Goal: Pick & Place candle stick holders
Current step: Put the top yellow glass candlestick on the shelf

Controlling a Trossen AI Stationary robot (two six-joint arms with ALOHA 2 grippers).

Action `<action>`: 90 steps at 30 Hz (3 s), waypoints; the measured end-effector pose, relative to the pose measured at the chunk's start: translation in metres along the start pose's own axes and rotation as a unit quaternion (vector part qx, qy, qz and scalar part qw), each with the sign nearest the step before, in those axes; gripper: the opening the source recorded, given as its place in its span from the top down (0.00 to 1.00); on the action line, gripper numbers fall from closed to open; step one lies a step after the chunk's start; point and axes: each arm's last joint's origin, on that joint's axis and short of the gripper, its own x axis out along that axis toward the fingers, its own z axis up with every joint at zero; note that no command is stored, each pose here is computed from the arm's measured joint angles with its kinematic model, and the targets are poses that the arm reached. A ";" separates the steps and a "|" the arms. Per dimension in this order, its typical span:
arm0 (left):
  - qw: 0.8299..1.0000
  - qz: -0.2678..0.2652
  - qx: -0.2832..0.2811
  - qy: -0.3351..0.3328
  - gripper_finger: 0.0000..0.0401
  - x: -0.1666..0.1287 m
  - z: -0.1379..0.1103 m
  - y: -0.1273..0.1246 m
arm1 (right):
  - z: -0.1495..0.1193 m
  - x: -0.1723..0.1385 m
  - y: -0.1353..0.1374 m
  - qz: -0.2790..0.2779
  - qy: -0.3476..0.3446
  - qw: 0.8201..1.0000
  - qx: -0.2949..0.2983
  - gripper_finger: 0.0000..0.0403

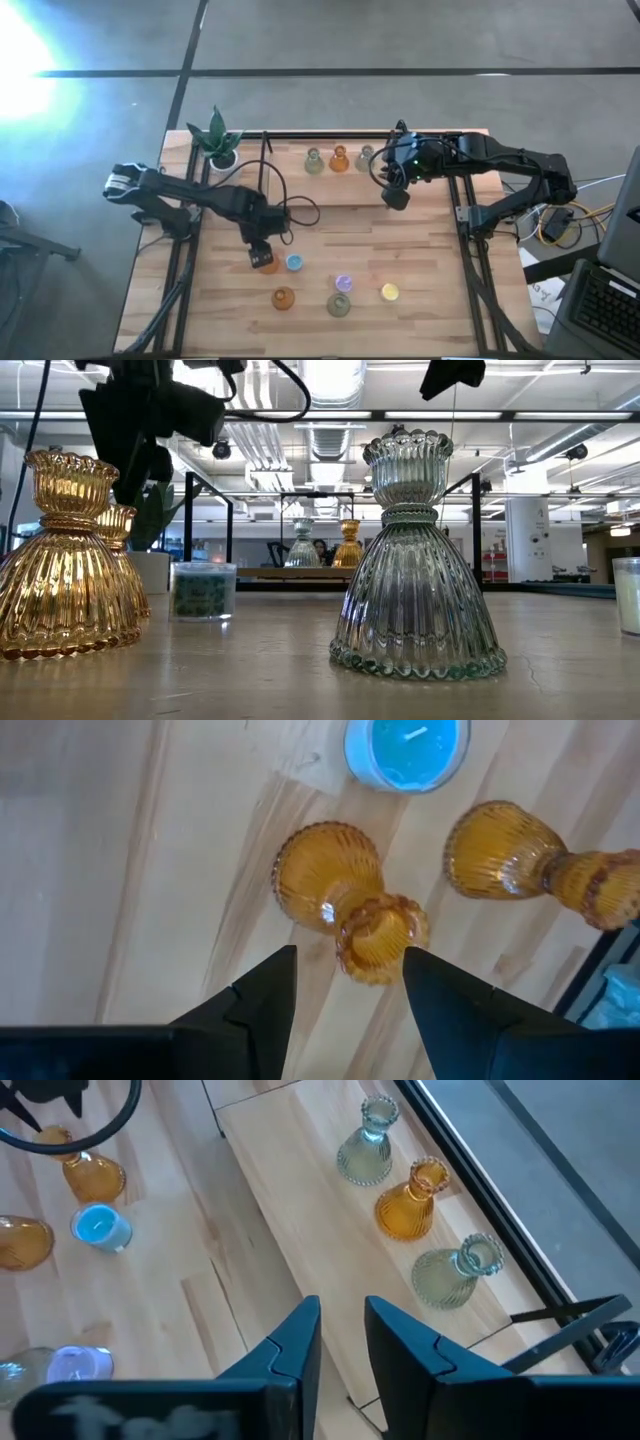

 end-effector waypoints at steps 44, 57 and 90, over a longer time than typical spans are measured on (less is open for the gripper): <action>0.995 -0.058 0.082 0.024 0.93 -0.064 0.001 -0.016 | -0.004 -0.006 -0.003 -0.007 0.004 1.000 -0.002 0.83; 0.983 -0.017 0.101 -0.150 0.93 -0.199 0.026 0.025 | -0.005 -0.004 -0.003 -0.007 0.007 1.000 -0.007 0.79; 0.988 0.114 0.067 -0.083 0.93 -0.169 0.128 0.185 | -0.005 -0.003 -0.004 -0.010 0.009 1.000 -0.015 0.79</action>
